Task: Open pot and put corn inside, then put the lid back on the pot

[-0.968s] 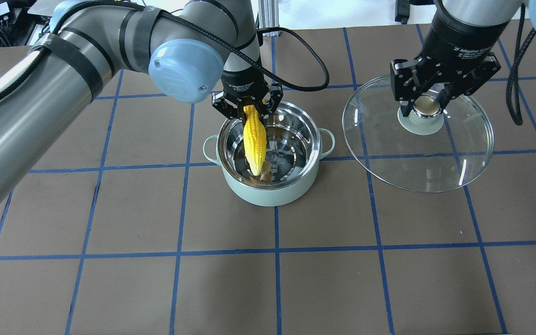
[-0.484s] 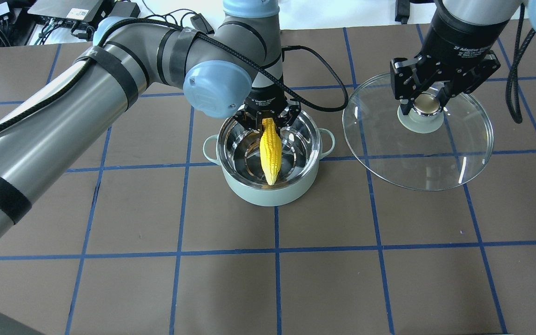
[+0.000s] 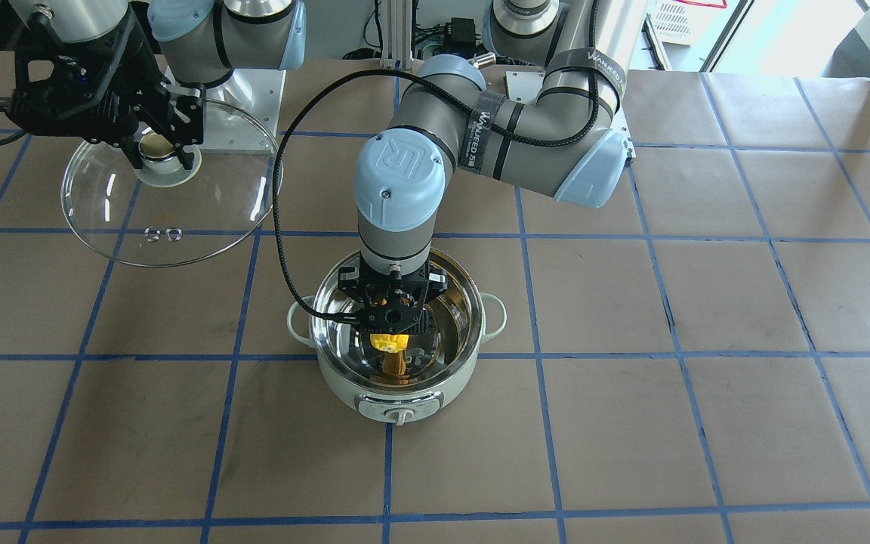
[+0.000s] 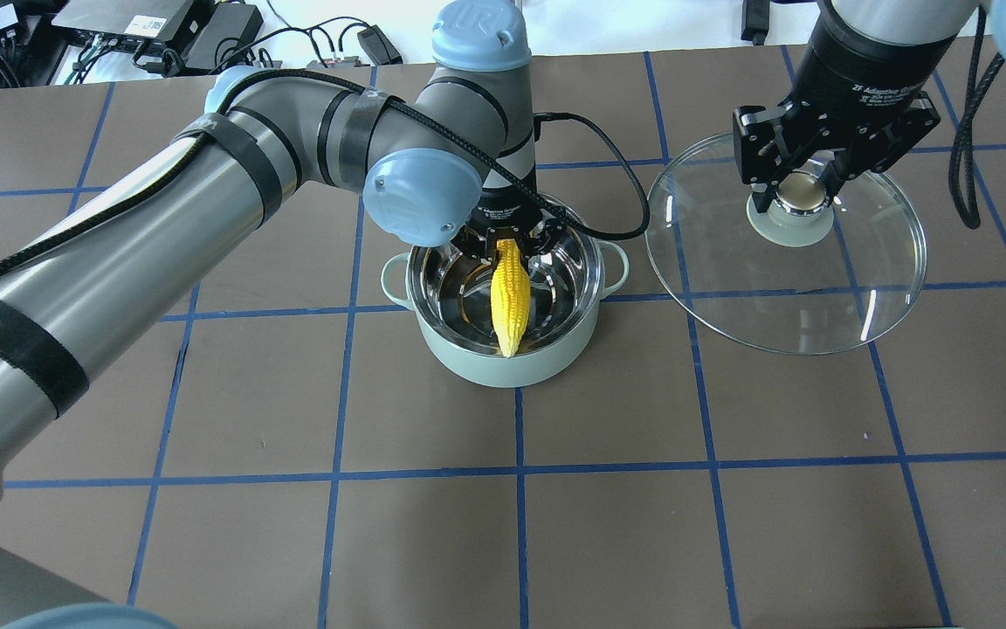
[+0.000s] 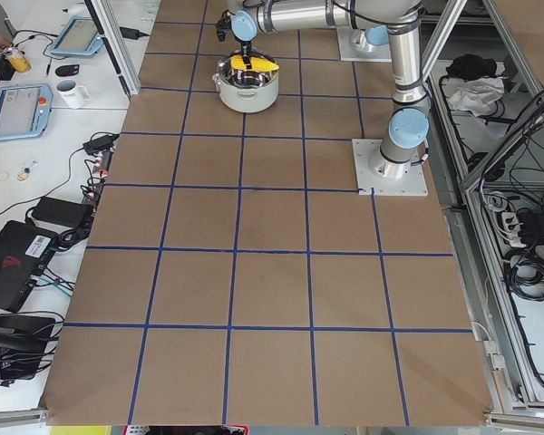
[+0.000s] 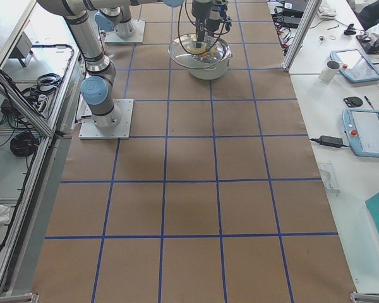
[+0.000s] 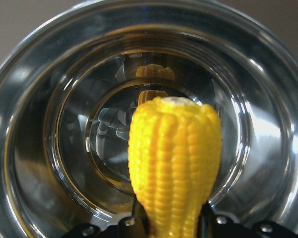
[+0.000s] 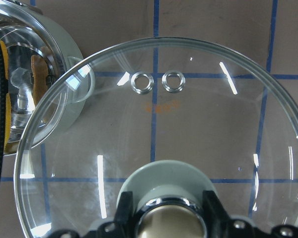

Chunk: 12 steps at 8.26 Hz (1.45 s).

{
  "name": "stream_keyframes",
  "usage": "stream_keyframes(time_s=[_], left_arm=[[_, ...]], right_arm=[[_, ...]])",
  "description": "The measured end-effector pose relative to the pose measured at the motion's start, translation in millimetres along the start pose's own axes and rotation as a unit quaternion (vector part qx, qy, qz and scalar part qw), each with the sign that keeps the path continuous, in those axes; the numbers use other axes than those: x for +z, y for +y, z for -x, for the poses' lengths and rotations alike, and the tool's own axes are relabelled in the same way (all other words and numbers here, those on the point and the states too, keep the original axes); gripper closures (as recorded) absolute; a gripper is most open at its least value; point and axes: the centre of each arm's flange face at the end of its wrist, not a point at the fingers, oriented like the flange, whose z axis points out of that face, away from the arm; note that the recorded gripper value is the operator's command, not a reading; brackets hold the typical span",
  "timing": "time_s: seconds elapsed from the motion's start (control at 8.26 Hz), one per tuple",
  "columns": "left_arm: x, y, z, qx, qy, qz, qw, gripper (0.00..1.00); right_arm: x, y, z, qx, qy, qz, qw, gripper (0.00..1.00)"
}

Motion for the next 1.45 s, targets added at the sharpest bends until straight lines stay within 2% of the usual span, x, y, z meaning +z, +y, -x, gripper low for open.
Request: stream_keyframes(time_s=[0.12,0.24,0.73,0.97,1.21,1.45], left_arm=[[8.5,1.6,1.2,0.001,0.0,-0.001,1.0,0.2],[16.0,3.2,2.4,0.002,0.001,-0.002,1.0,0.16],[18.9,3.9,2.8,0.004,0.006,-0.014,0.9999,0.15],[17.8,3.9,2.7,0.006,0.006,-0.015,0.9998,0.08],[9.3,5.1,3.5,0.015,0.008,-0.02,0.9997,0.0],[-11.3,8.2,8.6,0.039,0.01,-0.029,0.9988,0.0]], right_arm=[[-0.3,-0.2,0.1,0.001,-0.001,-0.001,1.0,1.0],[-0.5,-0.3,0.5,0.003,-0.003,-0.002,1.0,1.0],[-0.6,-0.2,1.7,0.004,-0.005,-0.002,1.0,1.0],[-0.7,-0.2,1.9,0.003,-0.004,-0.003,1.0,1.0],[-0.7,-1.8,1.2,0.002,-0.002,-0.006,1.0,1.0],[-0.1,-3.3,0.7,0.001,0.002,-0.009,1.0,1.0]])
